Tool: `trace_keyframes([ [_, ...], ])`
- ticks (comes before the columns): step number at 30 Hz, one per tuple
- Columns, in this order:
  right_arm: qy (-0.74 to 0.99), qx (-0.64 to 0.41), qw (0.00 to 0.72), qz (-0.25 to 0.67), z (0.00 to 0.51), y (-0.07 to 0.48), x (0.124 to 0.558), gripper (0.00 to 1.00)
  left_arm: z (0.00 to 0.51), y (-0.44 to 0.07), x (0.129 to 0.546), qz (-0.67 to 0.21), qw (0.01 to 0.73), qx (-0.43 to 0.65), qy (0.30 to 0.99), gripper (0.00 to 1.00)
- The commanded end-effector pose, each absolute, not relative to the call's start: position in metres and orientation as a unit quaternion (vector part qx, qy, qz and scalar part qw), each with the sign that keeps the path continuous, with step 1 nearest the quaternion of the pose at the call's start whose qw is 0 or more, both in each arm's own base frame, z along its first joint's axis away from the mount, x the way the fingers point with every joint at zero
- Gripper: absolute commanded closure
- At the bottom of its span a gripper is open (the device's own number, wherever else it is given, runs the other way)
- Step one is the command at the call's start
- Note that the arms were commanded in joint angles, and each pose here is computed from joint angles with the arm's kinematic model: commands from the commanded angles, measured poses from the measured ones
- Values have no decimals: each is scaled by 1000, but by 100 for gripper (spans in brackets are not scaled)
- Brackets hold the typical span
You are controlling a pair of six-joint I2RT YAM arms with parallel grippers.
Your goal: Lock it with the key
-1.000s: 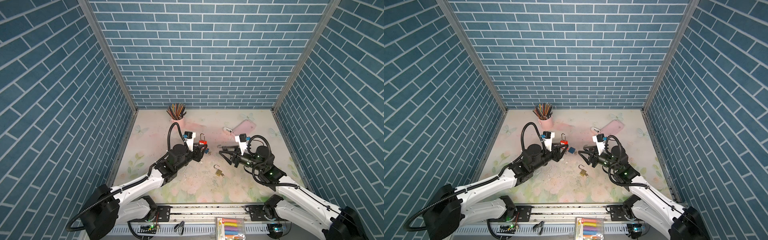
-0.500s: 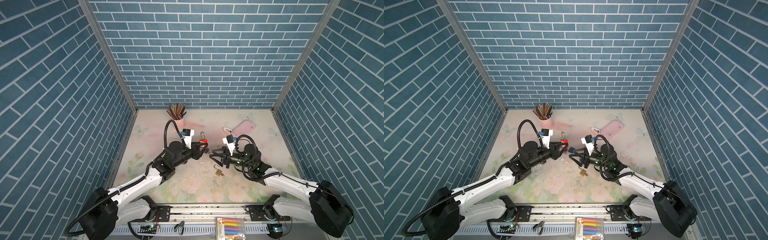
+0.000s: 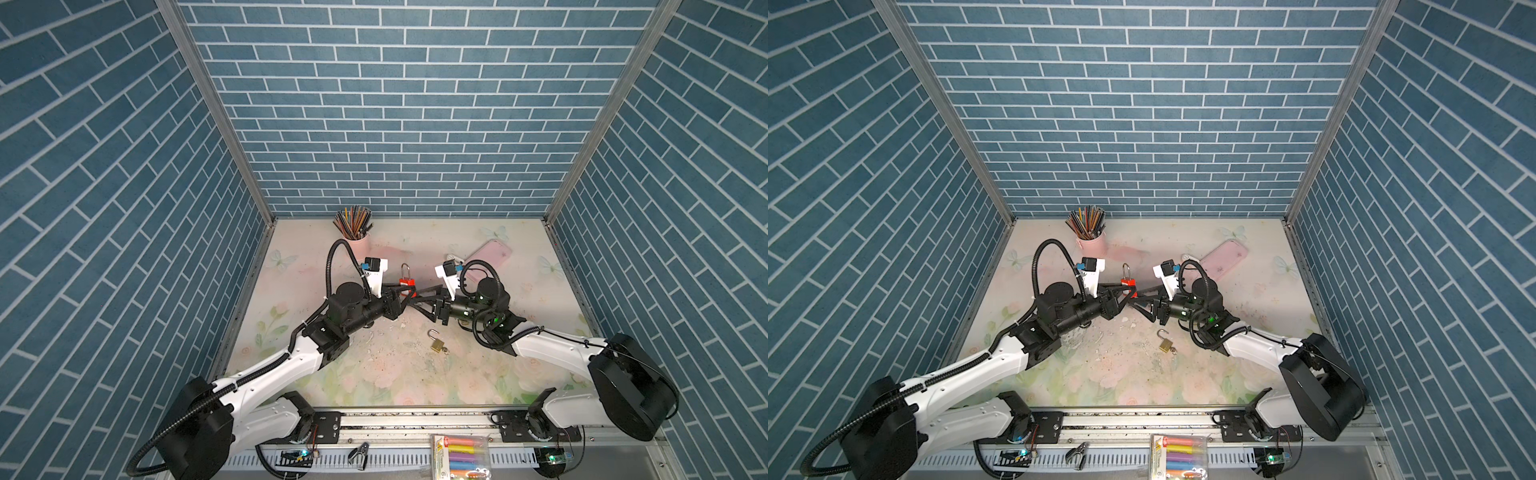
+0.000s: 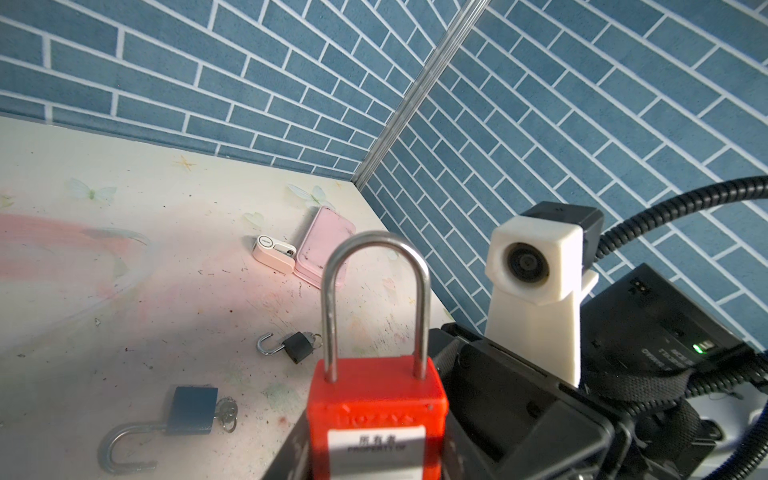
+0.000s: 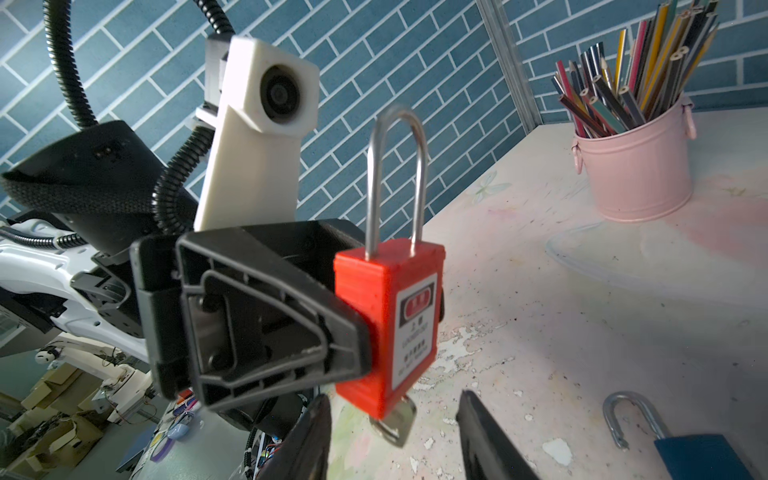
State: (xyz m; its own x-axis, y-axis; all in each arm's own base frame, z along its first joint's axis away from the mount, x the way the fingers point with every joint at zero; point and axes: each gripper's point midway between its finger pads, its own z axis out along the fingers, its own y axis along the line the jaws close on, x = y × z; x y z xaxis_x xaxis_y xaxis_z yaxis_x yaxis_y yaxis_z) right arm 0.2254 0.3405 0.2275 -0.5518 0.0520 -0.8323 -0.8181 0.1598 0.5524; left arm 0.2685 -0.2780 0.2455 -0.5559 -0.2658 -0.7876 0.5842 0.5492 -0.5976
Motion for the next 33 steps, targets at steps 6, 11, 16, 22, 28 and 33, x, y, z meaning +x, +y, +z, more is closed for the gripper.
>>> trace_keyframes([
  [6,643,-296,362,607,235,352,226,59,273,-277,271,-484,484,100,722,100],
  [11,645,-295,351,611,229,355,225,65,273,-278,272,-484,486,97,721,100],
  [16,647,-292,347,613,227,357,227,74,272,-278,274,-483,487,96,721,100],
  [22,648,-291,341,616,225,361,228,83,272,-276,276,-481,490,88,722,100],
  [28,661,-280,337,610,222,362,232,95,266,-270,282,-463,493,68,734,100],
  [33,687,-263,337,588,215,362,243,100,252,-253,295,-413,496,21,763,100],
])
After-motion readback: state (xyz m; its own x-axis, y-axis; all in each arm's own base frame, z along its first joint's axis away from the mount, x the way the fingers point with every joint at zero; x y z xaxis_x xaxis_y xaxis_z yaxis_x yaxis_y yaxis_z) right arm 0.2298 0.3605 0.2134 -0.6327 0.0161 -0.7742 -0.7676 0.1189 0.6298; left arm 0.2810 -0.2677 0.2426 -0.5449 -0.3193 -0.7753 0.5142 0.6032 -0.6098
